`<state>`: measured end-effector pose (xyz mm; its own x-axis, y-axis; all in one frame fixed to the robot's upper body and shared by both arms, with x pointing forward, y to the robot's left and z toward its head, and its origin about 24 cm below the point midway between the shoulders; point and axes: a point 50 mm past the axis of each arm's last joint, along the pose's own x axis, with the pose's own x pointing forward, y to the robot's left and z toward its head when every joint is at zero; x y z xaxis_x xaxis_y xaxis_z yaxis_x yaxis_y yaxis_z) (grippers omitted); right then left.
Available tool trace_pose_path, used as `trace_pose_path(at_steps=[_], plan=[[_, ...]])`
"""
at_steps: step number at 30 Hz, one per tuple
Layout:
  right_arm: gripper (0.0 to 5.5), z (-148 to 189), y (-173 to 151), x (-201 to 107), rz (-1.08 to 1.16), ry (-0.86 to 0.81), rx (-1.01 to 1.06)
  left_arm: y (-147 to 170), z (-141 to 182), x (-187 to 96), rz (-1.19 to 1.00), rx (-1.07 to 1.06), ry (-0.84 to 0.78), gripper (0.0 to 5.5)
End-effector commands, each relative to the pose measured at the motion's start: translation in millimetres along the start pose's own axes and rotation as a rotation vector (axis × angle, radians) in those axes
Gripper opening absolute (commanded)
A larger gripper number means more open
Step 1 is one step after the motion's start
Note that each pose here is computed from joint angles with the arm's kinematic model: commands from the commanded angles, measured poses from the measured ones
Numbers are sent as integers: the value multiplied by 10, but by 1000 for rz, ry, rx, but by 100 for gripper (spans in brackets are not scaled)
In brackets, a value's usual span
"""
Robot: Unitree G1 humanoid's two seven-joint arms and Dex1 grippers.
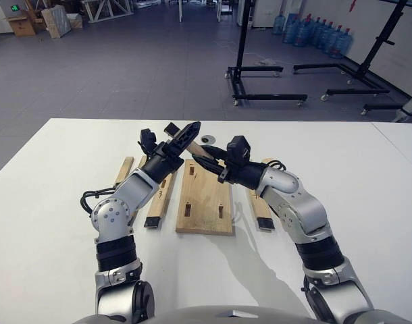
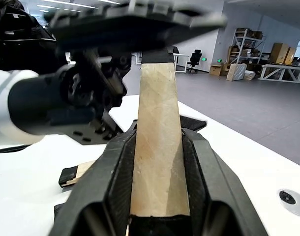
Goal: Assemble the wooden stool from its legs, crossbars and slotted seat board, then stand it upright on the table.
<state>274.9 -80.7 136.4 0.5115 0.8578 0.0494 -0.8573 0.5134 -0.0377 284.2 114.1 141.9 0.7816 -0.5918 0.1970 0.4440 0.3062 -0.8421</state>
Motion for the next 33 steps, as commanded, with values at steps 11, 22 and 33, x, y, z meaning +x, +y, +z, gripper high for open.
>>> trace_pose_path(at_steps=[11,22,33], plan=[[128,-42,1,-12,-15,20,17,-62,67,-30,-45,-90,-18,479],[128,-61,-6,-27,-27,25,25,-42,62,-48,-21,-101,-16,319],[128,-61,-8,-25,-33,23,27,-32,54,-42,-10,-90,-15,162]])
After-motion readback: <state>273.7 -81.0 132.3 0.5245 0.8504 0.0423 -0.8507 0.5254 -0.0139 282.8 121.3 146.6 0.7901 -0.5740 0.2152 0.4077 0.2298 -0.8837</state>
